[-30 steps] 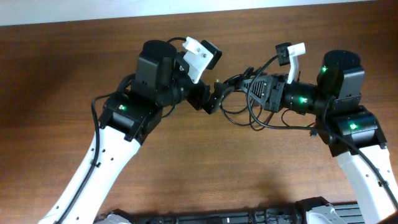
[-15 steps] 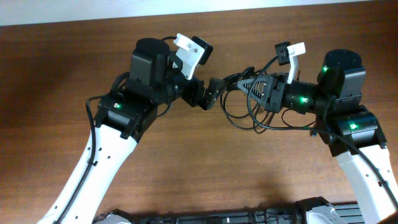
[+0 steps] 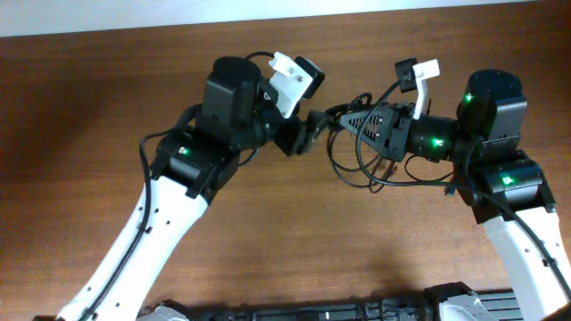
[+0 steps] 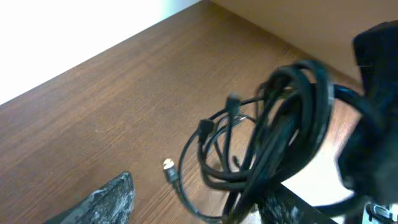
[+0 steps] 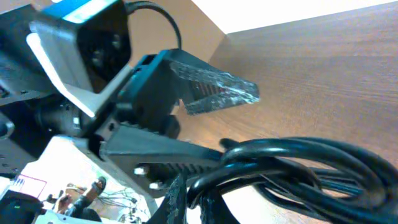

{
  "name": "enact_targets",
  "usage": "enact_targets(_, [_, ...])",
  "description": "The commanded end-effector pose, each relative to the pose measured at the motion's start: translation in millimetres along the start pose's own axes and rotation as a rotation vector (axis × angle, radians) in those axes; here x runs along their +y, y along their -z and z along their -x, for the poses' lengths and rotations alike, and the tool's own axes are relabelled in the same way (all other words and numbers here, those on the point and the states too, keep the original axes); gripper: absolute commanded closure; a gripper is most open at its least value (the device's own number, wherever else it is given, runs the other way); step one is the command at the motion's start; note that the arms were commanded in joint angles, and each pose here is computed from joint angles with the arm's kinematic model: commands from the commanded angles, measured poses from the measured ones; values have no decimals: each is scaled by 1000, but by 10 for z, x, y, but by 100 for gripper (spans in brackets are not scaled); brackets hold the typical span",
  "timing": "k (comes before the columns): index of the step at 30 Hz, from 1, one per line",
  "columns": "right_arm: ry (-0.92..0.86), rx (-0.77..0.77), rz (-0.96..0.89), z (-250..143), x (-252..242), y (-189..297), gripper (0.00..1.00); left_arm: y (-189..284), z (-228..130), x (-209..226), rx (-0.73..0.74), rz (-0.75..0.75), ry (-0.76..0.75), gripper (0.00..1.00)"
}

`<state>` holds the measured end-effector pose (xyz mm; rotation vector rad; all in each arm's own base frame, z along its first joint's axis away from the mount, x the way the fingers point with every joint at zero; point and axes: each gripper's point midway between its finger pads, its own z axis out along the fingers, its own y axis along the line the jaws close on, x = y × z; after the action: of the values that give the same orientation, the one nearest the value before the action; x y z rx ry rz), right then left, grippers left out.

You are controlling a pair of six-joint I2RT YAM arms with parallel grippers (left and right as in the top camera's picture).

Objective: Untangle cables

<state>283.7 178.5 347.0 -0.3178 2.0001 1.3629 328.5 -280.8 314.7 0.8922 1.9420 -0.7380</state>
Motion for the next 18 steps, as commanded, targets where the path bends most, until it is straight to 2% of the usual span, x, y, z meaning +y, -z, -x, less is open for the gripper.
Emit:
enact_targets(1, [47,23,78,-34,177,28,96,-161,11,-42,2,-36,-20,39])
enact_targets(6, [47,23,78,-34,177,28,96,-289,-9,-99,5,-73,-26,47])
enact_targets(8, [47,23,78,-34,177,28,96,-277,38,-213,-16,-139,-35,45])
enact_targets(9, [47,23,78,-34,177,28,96,-267,62,-269,-28,-173,-41,40])
enact_targets(12, [47,23,78,-34,177,28,96,-251,67,-351,-36,-221,-85,41])
enact_targets(18, [46,22,79,-30,180,29,96,-261,100,-403,-49,-230,-99,70])
